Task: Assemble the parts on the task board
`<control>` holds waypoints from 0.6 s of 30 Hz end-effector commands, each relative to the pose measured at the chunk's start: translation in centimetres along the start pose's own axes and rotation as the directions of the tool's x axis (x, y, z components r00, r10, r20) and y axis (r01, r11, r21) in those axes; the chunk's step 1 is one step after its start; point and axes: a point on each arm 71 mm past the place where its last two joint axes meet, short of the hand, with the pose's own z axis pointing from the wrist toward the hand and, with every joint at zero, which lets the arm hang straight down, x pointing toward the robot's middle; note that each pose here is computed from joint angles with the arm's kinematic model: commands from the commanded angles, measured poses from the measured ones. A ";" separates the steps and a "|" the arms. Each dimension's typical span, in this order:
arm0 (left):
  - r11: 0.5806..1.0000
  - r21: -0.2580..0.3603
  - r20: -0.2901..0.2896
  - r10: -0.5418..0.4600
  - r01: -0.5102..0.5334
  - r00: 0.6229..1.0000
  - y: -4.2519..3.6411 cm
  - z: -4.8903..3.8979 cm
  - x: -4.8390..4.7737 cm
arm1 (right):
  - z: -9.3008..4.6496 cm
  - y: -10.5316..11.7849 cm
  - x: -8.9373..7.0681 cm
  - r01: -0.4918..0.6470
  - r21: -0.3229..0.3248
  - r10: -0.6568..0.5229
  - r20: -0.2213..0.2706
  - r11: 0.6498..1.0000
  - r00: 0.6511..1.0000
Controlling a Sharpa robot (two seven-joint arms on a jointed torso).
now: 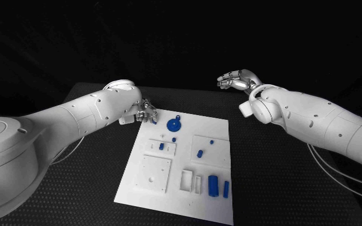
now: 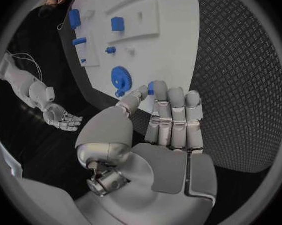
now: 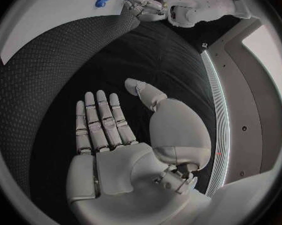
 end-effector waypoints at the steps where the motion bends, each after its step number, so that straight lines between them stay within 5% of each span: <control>1: 0.999 0.033 -0.005 -0.040 0.040 0.999 -0.21 0.04 0.05 | 0.0 0.1 0.1 -0.005 -0.009 0.005 -0.005 1.000 1.000; 18: 0.977 0.074 0.013 -0.203 0.202 0.979 0.71 -0.55 -0.35 | -0.1 0.0 -0.2 -0.006 -0.006 0.006 0.000 1.000 1.000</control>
